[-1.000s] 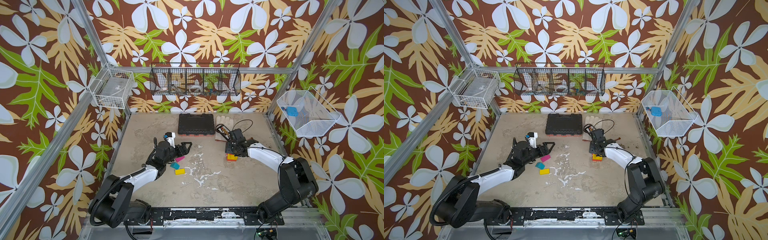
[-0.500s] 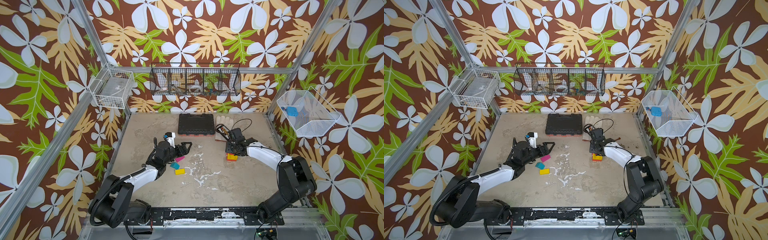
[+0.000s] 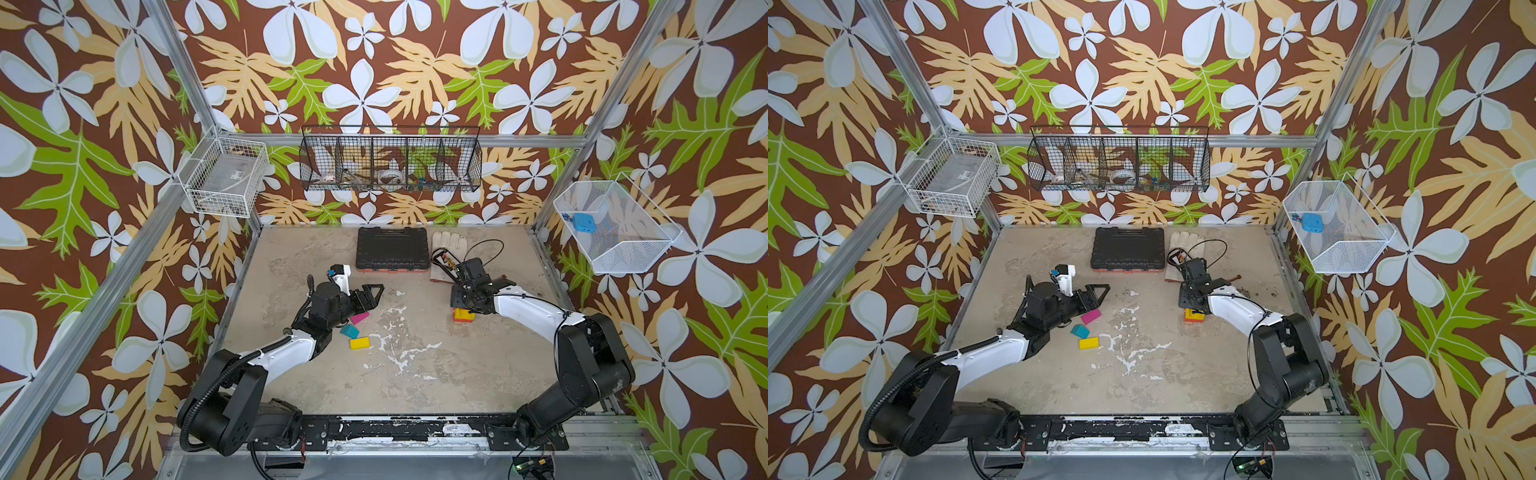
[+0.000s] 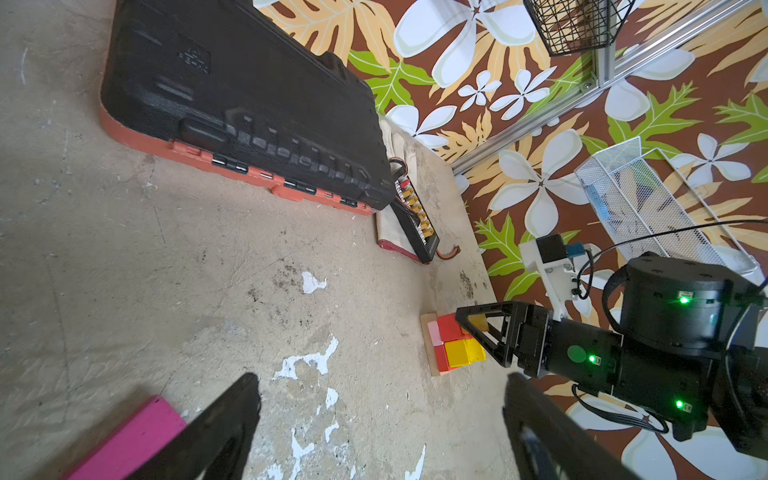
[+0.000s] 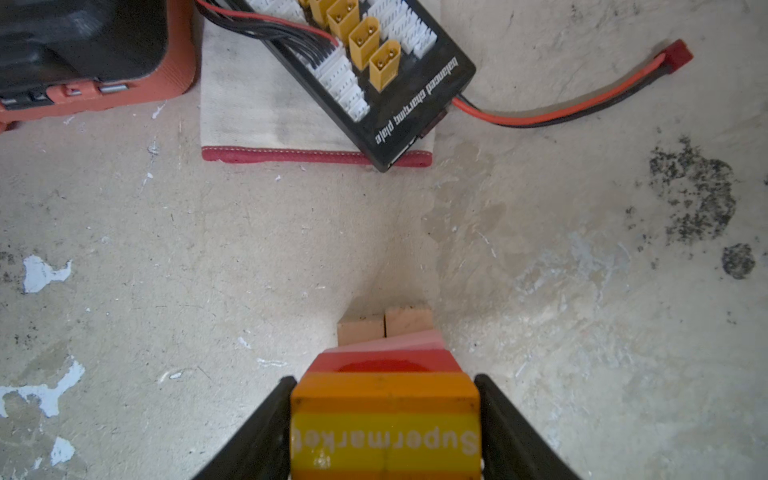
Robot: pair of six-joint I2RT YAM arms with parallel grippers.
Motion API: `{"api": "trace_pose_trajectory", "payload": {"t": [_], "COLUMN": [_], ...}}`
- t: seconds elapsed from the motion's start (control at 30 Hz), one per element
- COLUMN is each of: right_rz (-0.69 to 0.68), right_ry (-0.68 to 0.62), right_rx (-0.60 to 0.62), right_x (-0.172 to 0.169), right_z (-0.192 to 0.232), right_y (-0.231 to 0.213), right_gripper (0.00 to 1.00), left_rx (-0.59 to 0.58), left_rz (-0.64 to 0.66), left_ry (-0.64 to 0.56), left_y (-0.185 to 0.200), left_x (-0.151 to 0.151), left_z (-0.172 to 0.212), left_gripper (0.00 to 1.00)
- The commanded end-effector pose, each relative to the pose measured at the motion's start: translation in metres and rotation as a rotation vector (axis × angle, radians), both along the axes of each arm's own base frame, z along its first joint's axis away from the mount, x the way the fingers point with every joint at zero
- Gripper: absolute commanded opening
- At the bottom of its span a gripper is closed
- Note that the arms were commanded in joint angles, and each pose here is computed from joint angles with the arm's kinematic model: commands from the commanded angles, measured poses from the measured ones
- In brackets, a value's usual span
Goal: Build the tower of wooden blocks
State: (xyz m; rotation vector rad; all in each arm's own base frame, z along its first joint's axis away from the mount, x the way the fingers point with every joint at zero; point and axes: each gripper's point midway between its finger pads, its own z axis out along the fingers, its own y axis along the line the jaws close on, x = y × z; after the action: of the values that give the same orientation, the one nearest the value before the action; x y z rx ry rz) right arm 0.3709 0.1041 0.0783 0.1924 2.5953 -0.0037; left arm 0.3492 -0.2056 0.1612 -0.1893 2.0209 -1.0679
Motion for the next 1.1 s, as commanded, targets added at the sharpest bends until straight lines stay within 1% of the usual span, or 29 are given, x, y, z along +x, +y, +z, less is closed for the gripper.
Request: {"api": "trace_pose_trajectory", "payload": {"t": [0.0, 0.27, 0.4, 0.53, 0.83, 0.97, 1.07], "right_rz": [0.010, 0.010, 0.010, 0.010, 0.009, -0.001, -0.012], "right_ry": [0.017, 0.018, 0.018, 0.017, -0.001, -0.048, -0.103], "right_rx": [-0.004, -0.004, -0.004, -0.004, 0.002, 0.005, -0.007], "right_x": [-0.003, -0.004, -0.004, -0.004, -0.005, -0.007, -0.012], "right_z": [-0.002, -0.002, -0.002, -0.002, 0.005, 0.025, 0.049], "right_y": [0.000, 0.000, 0.000, 0.000, -0.001, -0.003, -0.005], "right_gripper": [0.67, 0.67, 0.60, 0.60, 0.73, 0.78, 0.82], "left_rx": [-0.007, -0.007, -0.008, -0.007, -0.006, 0.005, 0.028], "left_rz": [-0.008, -0.007, -0.007, -0.008, -0.007, 0.021, 0.091], "left_ry": [-0.015, -0.015, -0.015, -0.016, -0.017, -0.013, -0.018], "left_y": [-0.002, -0.002, -0.002, -0.002, -0.002, 0.003, 0.017], "left_x": [0.001, 0.001, 0.001, 0.001, 0.001, 0.002, 0.002], "left_z": [0.006, 0.006, 0.006, 0.006, 0.006, 0.005, 0.006], "left_gripper": [0.92, 0.93, 0.92, 0.92, 0.92, 0.92, 0.92]}}
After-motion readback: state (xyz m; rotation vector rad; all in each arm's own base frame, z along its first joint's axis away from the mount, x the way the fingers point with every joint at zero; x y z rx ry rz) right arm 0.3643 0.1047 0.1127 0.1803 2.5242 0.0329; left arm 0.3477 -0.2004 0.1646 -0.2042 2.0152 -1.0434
